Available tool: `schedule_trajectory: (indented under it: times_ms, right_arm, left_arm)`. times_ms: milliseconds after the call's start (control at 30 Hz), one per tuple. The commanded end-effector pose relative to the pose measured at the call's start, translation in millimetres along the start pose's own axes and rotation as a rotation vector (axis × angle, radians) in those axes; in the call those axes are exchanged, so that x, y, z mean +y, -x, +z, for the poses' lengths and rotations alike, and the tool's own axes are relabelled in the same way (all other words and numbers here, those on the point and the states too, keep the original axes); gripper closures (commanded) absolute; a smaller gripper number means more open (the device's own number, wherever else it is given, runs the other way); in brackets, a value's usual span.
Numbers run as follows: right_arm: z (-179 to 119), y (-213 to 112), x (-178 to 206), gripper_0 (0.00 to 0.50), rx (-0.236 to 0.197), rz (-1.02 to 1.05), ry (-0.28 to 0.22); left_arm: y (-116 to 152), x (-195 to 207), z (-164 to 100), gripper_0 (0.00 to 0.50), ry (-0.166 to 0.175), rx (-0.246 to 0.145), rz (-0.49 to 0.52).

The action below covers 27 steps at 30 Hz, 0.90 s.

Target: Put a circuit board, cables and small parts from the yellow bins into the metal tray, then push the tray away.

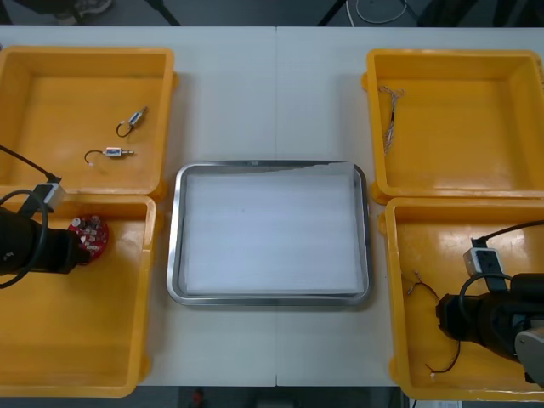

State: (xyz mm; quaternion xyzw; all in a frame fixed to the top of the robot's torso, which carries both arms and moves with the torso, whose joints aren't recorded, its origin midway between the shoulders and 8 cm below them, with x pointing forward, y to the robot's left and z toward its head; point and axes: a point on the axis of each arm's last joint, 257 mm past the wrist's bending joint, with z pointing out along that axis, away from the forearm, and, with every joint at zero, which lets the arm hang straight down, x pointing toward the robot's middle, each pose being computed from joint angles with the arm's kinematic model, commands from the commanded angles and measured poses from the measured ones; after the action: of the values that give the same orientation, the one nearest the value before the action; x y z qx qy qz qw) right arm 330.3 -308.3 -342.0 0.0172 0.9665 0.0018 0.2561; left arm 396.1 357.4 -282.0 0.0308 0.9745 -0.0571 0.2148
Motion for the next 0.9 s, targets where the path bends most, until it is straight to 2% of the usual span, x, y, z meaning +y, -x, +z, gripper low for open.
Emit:
schedule_trajectory:
  times_ms: [33,267,867,900]
  right_arm:
    - [5,-23,4,0.000,0.035,-0.014,0.010]
    - [6,-31,5,0.000,0.030,-0.022,0.021]
    - [8,-56,3,0.000,0.074,-0.057,0.015]
    - [8,-57,4,0.000,0.076,-0.059,0.016]
  left_arm:
    - [-16,0,10,0.000,0.006,0.023,-0.149]
    - [-15,0,14,0.000,0.008,0.013,-0.166]
    - [-18,-1,22,0.000,0.016,0.004,-0.171]
    - [-18,-1,22,0.089,0.017,0.003,-0.169]
